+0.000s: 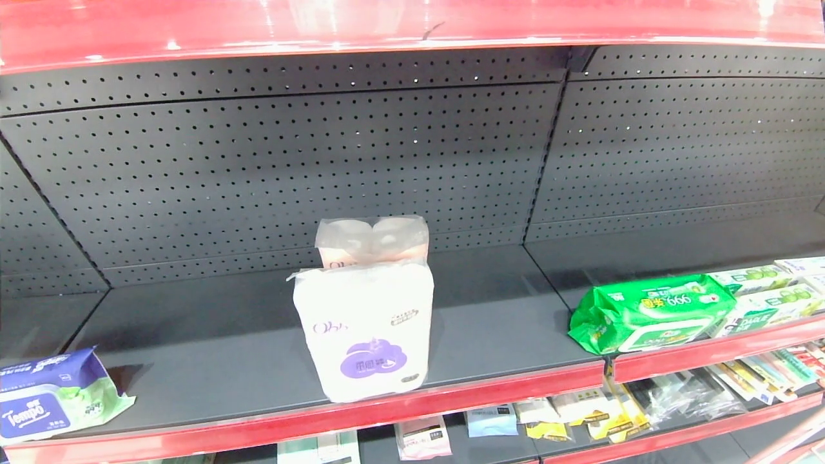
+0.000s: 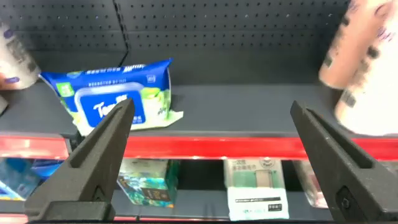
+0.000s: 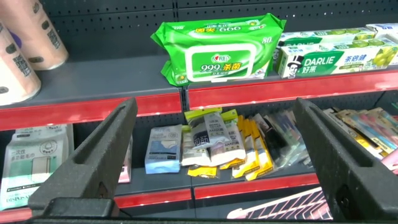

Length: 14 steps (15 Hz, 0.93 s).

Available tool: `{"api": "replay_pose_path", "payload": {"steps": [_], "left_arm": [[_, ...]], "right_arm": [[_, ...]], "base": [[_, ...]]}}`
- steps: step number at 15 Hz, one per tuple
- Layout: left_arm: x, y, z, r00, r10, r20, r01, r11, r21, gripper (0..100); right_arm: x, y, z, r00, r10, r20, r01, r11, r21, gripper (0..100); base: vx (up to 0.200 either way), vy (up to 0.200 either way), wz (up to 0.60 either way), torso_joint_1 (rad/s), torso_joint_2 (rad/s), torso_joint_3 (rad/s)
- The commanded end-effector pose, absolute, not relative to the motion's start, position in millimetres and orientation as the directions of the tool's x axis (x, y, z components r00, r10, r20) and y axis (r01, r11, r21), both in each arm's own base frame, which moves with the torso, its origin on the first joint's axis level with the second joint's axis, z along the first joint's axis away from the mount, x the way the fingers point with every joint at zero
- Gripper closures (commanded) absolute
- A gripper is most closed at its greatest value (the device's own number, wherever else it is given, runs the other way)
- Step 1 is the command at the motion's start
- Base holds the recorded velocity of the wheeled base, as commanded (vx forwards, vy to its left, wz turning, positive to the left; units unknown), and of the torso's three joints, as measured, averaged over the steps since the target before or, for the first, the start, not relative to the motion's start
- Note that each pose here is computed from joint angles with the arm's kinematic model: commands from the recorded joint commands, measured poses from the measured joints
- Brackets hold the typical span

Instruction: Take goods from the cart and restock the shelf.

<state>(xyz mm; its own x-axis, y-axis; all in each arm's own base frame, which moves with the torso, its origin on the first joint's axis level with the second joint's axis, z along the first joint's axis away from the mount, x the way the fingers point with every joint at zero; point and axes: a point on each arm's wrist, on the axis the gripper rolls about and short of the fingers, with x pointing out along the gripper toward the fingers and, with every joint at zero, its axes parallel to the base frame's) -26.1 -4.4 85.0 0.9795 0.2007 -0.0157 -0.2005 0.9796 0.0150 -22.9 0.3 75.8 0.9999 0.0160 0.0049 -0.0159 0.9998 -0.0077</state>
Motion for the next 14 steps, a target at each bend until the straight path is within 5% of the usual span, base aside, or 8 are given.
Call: {"api": "replay_pose_path", "payload": {"steps": [1,7,14], "left_arm": [[-26.5,-4.4,83.1,0.979,0.203,-0.011,-0.202,0.979,0.014,0],[-26.5,-4.3,83.1,0.978,0.209,-0.011,-0.208,0.978,0.032,0],[-26.4,-4.4,82.7,0.979,0.201,-0.012,-0.201,0.979,0.037,0]], "right_arm": [[-22.8,0.3,76.0,1.000,0.017,0.005,-0.017,1.000,-0.006,0],[-22.8,0.3,75.8,1.000,0.015,0.003,-0.015,1.000,-0.002,0],[-22.8,0.3,75.8,1.000,0.015,0.003,-0.015,1.000,-0.005,0]], "base": [[0.000,0.000,0.00,0.000,0.00,0.000],[0.000,0.000,0.00,0.000,0.00,0.000],[0.000,0.000,0.60,0.008,0.00,0.004]]}}
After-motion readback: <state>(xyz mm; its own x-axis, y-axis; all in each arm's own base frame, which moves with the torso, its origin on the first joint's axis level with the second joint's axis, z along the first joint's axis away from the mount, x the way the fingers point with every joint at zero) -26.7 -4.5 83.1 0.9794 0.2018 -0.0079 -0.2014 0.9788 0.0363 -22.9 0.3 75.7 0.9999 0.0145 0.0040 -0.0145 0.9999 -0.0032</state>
